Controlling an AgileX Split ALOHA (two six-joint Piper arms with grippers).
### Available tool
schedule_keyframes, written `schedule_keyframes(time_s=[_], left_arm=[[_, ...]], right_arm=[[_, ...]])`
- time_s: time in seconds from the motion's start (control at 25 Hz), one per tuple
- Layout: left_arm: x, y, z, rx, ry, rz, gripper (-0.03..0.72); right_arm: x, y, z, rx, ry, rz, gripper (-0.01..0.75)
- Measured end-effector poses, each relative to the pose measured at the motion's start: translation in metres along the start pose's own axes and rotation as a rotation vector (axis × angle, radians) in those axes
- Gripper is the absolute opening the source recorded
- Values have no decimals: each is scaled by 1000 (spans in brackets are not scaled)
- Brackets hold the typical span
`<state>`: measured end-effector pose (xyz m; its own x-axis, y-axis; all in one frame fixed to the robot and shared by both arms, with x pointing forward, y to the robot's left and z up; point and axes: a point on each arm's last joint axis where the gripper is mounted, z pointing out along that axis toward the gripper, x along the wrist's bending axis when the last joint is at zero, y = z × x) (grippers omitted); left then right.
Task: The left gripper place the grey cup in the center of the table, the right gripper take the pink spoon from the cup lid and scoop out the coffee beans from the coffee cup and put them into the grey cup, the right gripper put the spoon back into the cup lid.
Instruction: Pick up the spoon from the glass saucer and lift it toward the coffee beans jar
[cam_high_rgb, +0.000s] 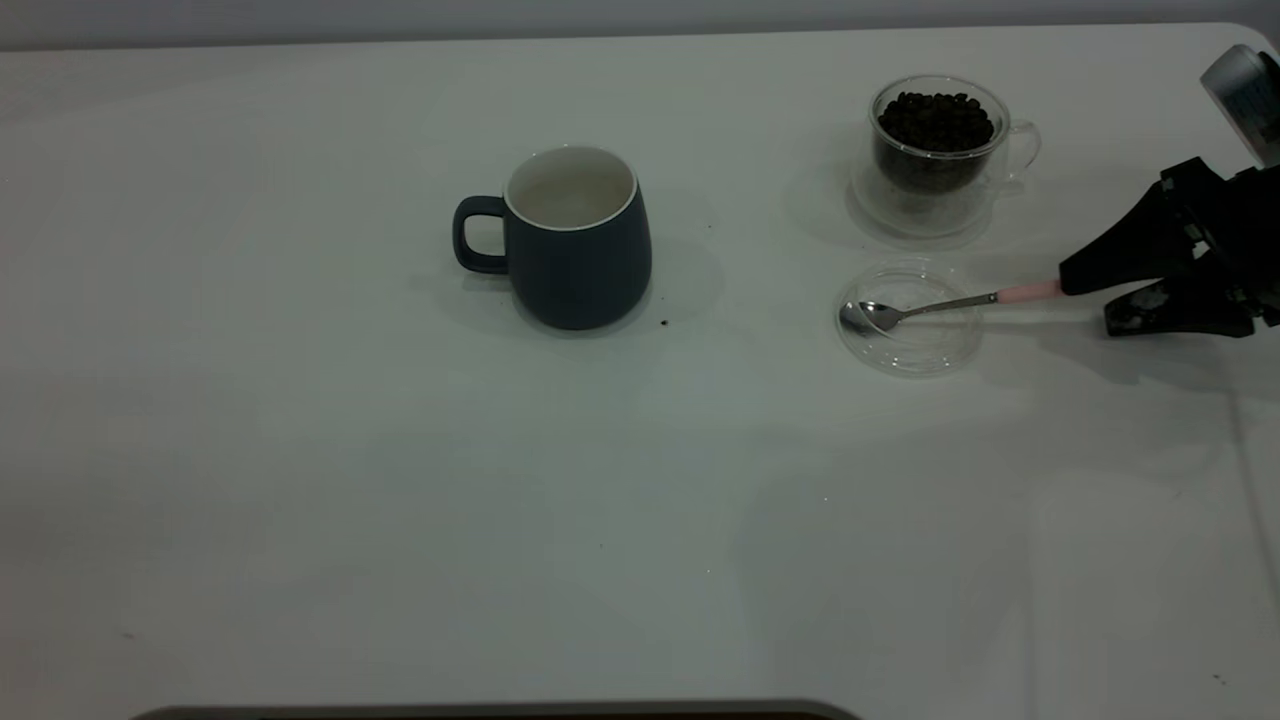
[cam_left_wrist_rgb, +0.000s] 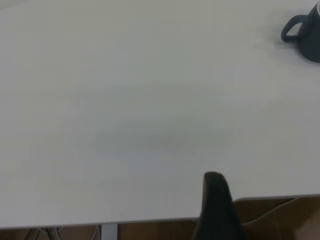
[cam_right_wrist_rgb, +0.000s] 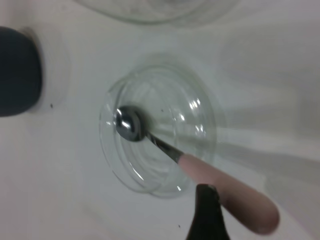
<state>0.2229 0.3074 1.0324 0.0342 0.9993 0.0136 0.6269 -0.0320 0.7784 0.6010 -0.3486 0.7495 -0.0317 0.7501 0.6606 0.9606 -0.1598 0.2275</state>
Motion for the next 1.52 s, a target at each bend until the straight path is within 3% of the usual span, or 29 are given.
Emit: schedule_keyframes(time_s=[0.44,1.04,1.28,1.52], left_arm=[[0,0,0,0,0,0,567],[0,0,0,0,0,2,567],[0,0,0,0,0,2,567],[0,0,0,0,0,1,567]], right_arm=[[6,7,7,-42,76,-11,596],[4,3,19,4,150,43,583],[4,4,19,5,152,48,482],[4,2,19,21,152,35,267]])
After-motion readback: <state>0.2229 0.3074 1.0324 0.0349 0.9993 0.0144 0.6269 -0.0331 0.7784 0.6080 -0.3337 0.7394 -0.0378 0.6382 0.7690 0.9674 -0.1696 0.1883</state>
